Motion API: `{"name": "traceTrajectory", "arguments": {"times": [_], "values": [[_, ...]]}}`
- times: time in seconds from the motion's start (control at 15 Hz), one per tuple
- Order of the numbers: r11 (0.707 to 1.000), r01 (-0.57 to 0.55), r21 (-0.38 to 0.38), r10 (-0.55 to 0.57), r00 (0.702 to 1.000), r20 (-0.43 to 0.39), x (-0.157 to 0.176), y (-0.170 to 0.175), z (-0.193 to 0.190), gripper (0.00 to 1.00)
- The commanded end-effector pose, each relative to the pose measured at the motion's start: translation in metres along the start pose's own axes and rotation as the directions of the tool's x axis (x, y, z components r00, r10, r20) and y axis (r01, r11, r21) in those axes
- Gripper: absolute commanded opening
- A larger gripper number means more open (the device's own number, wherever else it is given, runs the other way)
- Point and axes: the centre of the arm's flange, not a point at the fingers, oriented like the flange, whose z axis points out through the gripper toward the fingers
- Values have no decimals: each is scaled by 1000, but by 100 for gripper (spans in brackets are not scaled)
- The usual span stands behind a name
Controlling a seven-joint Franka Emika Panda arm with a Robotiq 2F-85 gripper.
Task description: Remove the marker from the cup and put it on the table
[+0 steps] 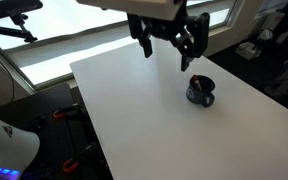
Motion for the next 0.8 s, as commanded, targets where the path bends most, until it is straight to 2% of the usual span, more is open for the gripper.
{"name": "traceTrajectory", "arguments": {"times": [0.0, 0.13, 0.2, 0.4, 0.73], "values": [[998, 60, -23, -61, 997, -51, 52, 25, 40, 100], [999, 45, -22, -46, 997, -67, 71, 39, 58, 100], [999, 34, -20, -35, 998, -54, 41, 15, 43, 100], [999, 35, -23, -35, 999, -41, 59, 29, 62, 100], [999, 31, -30, -32, 998, -47, 69, 39, 77, 100]]}}
